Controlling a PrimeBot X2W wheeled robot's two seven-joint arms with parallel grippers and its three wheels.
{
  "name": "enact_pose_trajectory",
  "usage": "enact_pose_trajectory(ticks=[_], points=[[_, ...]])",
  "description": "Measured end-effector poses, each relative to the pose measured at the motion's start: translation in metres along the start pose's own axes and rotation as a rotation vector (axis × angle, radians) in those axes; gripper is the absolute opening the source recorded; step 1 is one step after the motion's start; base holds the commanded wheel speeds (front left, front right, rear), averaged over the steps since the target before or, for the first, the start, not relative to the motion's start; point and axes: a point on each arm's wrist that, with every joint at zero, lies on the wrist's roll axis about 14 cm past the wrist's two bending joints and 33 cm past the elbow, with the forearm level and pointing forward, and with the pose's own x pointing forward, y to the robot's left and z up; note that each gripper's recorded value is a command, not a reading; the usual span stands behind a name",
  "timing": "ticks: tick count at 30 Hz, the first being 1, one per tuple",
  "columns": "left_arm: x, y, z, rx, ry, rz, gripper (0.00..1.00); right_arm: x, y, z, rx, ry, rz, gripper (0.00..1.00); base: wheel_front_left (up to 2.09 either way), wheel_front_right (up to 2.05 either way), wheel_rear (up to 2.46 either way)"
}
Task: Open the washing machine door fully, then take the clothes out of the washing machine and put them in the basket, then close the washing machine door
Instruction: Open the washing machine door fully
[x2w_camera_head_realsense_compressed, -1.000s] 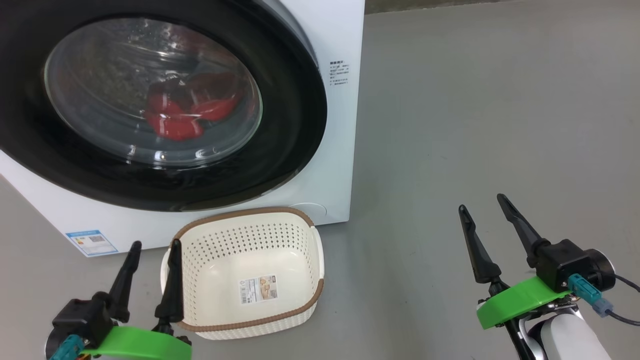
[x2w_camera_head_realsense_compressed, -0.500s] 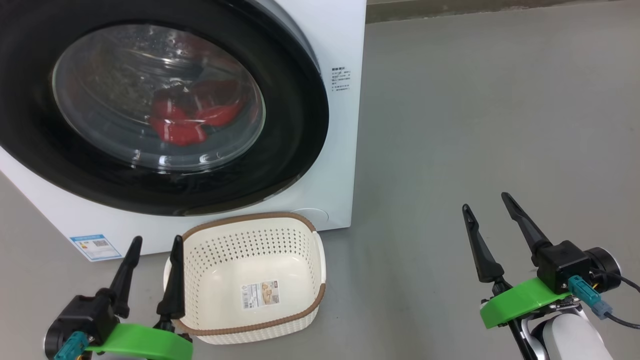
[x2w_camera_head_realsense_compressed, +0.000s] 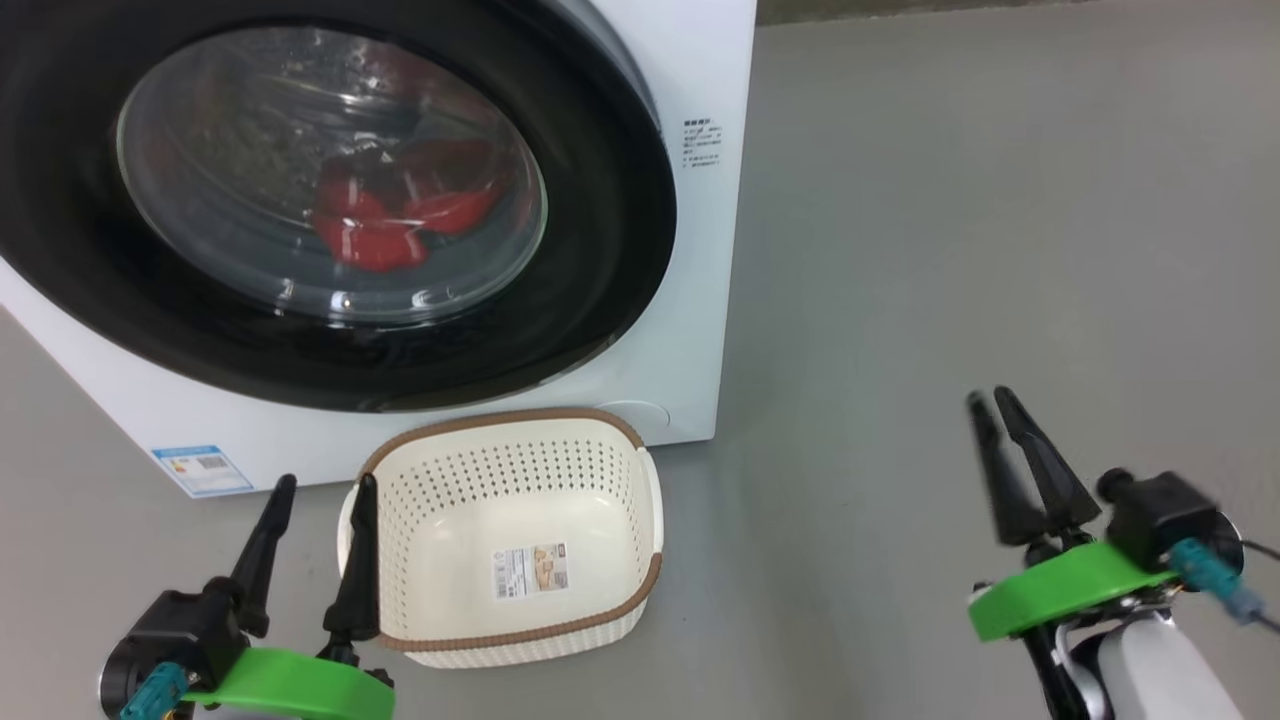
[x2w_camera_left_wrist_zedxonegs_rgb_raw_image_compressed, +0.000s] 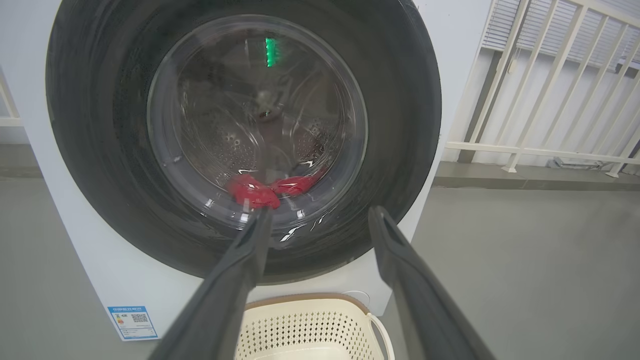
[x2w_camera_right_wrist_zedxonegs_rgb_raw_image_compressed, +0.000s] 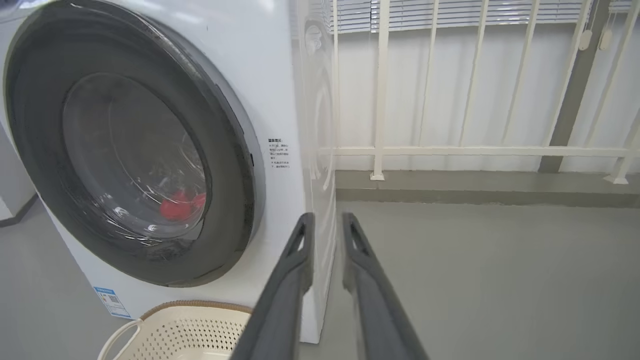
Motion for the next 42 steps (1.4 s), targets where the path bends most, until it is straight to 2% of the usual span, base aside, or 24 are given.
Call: enact_pose_trajectory(ticks=[9,14,21,26,31,34,42], points=[[0.013,0.002,-0.005,0.002,0.008,0.0,1.0,0.04,-0.011,0.01,0.4,-0.075,-0.077,0.0,0.0,0.0,0.0],[0.024,0.003,-0.007,0.005,0.006,-0.003,1.0,0.07,0.002,0.005,0.576,-0.068,-0.05,0.0,0.0,0.0,0.0],[0.044,0.001,-0.006,-0.007,-0.018,-0.016,1.0,0.119,0.022,0.011,0.781,-0.046,0.048,0.0,0.0,0.0,0.0],[0.057,0.003,-0.008,-0.008,-0.027,-0.019,1.0,0.148,0.037,0.007,0.895,0.022,0.117,0.0,0.0,0.0,0.0],[0.067,0.005,-0.017,-0.006,-0.018,-0.023,1.0,0.173,0.05,-0.002,0.961,0.099,0.184,0.0,0.0,0.0,0.0],[0.074,0.006,-0.02,-0.004,-0.021,-0.025,1.0,0.186,0.061,-0.01,0.962,0.162,0.237,0.0,0.0,0.0,0.0],[0.091,0.013,-0.043,-0.014,0.011,-0.016,1.0,0.218,0.079,-0.03,1.055,0.265,0.315,0.0,0.0,0.0,0.0]])
